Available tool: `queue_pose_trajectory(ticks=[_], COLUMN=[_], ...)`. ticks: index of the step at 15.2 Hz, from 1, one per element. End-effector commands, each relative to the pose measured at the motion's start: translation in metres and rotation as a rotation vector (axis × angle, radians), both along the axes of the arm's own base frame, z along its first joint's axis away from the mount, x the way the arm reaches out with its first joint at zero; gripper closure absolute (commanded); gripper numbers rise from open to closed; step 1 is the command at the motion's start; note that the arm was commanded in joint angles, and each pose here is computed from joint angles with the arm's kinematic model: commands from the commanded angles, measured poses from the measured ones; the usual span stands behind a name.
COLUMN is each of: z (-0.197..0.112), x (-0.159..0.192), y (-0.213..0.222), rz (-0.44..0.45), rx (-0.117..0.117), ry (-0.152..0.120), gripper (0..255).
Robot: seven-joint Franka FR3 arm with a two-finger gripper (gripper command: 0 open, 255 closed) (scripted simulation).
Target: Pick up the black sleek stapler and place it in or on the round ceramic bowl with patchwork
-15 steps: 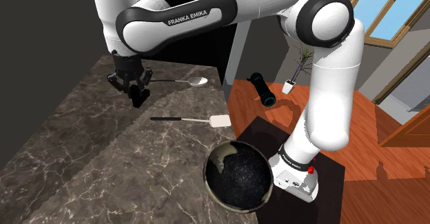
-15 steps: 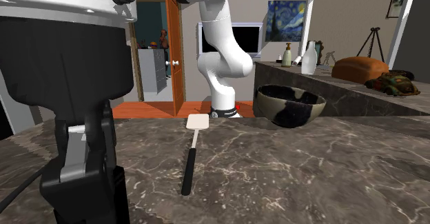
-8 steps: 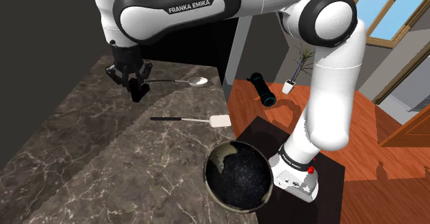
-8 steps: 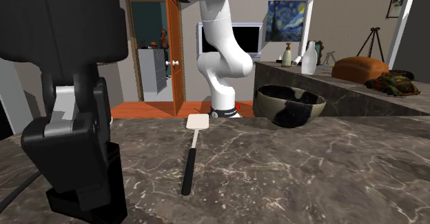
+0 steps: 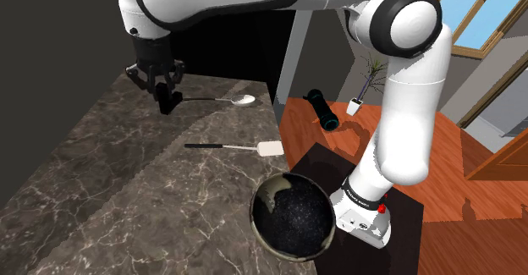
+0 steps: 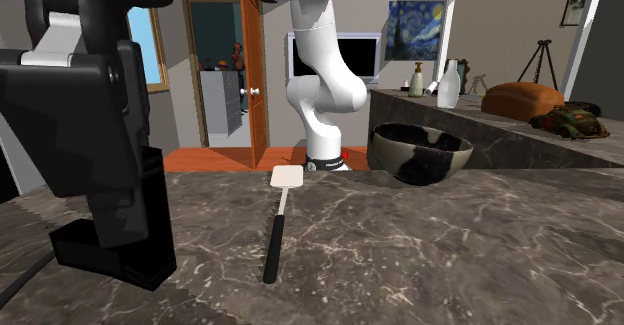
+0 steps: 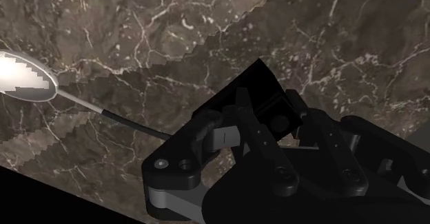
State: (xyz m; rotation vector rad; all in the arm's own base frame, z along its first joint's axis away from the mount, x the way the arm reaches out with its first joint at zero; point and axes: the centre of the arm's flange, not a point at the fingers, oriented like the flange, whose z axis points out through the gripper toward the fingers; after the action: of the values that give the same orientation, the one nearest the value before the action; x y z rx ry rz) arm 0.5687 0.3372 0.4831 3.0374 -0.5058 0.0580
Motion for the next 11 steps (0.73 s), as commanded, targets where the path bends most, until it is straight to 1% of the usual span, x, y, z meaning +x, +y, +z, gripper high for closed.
queue_pose_trajectory(ticks=[1, 11], z=[0.011, 0.064], x=[0.000, 0.000], y=[0.000, 0.000], rz=[0.000, 0.000], rx=[0.000, 0.000], ry=[0.000, 0.000], gripper=[255, 255])
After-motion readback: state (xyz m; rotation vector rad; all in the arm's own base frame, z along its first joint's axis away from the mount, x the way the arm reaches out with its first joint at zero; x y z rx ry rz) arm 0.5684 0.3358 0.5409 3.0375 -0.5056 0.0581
